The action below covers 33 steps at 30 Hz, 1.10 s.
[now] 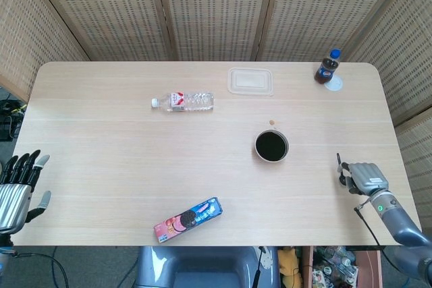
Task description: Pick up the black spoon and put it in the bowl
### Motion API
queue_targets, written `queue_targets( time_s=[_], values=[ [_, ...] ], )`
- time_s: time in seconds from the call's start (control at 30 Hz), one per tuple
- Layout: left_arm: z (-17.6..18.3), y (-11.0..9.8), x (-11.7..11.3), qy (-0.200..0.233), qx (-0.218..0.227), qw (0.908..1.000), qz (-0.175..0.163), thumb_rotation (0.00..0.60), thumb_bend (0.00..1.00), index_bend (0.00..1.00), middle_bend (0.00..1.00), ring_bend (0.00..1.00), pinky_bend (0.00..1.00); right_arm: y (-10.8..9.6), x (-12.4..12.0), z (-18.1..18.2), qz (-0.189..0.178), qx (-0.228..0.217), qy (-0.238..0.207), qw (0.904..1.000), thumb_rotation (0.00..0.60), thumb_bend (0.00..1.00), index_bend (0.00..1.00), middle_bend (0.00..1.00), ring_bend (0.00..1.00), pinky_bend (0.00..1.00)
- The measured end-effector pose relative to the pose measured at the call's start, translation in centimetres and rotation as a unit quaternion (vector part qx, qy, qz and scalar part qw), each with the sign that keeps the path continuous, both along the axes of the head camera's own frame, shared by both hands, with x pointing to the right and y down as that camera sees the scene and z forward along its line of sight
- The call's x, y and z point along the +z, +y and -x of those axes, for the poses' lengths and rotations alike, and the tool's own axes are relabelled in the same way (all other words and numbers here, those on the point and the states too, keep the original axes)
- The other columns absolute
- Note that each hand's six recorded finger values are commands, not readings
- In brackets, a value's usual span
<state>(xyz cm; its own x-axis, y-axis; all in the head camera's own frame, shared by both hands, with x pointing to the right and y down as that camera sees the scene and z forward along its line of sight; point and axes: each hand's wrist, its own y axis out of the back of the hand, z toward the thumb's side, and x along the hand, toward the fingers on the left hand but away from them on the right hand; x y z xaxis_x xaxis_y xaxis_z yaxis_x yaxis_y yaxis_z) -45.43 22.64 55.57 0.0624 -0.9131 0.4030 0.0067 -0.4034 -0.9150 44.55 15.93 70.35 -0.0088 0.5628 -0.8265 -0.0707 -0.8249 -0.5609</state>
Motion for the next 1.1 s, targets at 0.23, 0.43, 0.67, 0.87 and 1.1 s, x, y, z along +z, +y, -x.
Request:
queue_targets(
  time_s=[0.23,0.43,0.67,0.87,1.1],
  values=[
    [0.2,0.2,-0.1,-0.001,-0.002,1.0,0.001,0.6,0.45,0.07,0.04,0.0,0.0,-1.8,0.8,-0.1,0.014,-0.001,0.014,0.9998,0.6,0.86,0.33,1.0,1.0,1.0],
    [0.2,0.2,-0.3,-0.002,-0.002,1.0,-0.001,0.6,0.45,0.07,0.04,0.0,0.0,-2.4,1.7,-0.7,0.022,-0.001,0.03,0.9993,0.6,0.86,0.33,1.0,1.0,1.0],
    [0.0,0.3,-0.3,0.0,-0.001,1.0,-0.001,0.6,0.45,0.07,0.04,0.0,0.0,-2.6,2.5,-1.4,0.03,0.003,0.044,0.9986,0.6,0.86,0.33,1.0,1.0,1.0],
    [-0.2,0.3,-0.2,0.002,-0.001,1.0,0.001,0.6,0.45,0.07,0.04,0.0,0.0,-2.7,3.2,-2.1,0.038,0.006,0.056,0.9977,0.6,0.86,0.33,1.0,1.0,1.0],
    [-0.1,0.5,-0.2,0.003,-0.004,1.0,0.004,0.6,0.45,0.07,0.04,0.0,0.0,-2.7,4.0,-2.4,0.048,0.007,0.067,0.9966,0.6,0.86,0.33,1.0,1.0,1.0]
  ],
)
